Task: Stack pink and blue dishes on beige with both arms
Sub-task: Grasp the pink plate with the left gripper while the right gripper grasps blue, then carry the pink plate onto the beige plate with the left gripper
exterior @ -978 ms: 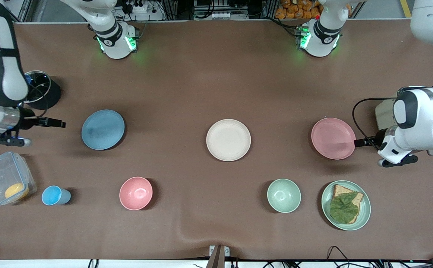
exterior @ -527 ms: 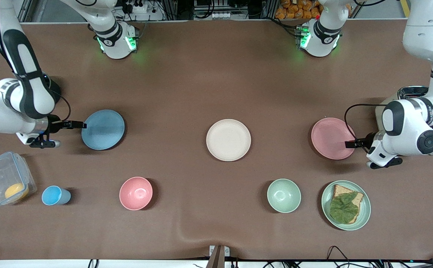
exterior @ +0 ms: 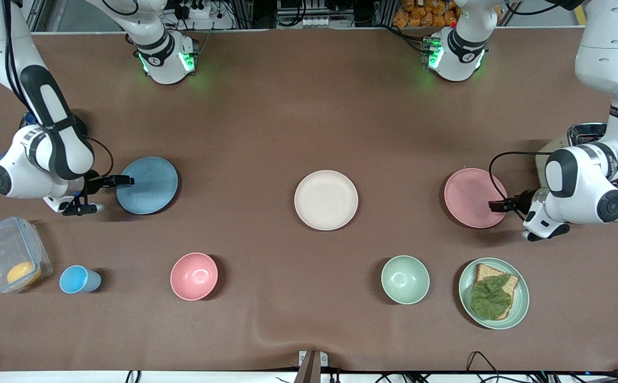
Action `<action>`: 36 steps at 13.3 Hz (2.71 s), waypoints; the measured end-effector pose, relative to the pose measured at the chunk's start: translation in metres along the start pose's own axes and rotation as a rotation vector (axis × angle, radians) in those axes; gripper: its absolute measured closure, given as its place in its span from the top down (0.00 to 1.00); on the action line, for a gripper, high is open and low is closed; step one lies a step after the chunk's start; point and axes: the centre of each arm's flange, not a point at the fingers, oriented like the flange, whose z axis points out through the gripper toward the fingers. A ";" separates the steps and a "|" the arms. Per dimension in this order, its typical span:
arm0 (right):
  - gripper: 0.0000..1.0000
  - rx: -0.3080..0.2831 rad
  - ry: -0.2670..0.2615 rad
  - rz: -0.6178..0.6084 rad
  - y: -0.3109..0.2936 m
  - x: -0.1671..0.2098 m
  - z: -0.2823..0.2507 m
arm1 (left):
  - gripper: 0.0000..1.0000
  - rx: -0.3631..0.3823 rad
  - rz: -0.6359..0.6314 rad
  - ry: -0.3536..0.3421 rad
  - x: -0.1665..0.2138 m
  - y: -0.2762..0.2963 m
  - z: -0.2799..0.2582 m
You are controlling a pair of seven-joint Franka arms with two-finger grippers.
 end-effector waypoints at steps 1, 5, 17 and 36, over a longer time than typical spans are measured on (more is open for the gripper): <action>1.00 0.001 -0.003 -0.003 -0.001 0.001 0.003 | 0.91 0.000 -0.001 -0.004 0.000 -0.001 0.003; 0.70 0.022 0.002 -0.008 -0.006 0.008 0.006 | 0.78 -0.003 -0.012 -0.014 0.002 -0.008 0.009; 0.04 0.095 -0.064 -0.141 -0.016 0.032 -0.045 | 0.05 -0.075 0.056 0.054 0.004 0.056 -0.066; 0.04 0.111 -0.153 -0.135 -0.084 0.054 -0.095 | 0.05 -0.151 0.155 -0.026 -0.107 0.370 -0.020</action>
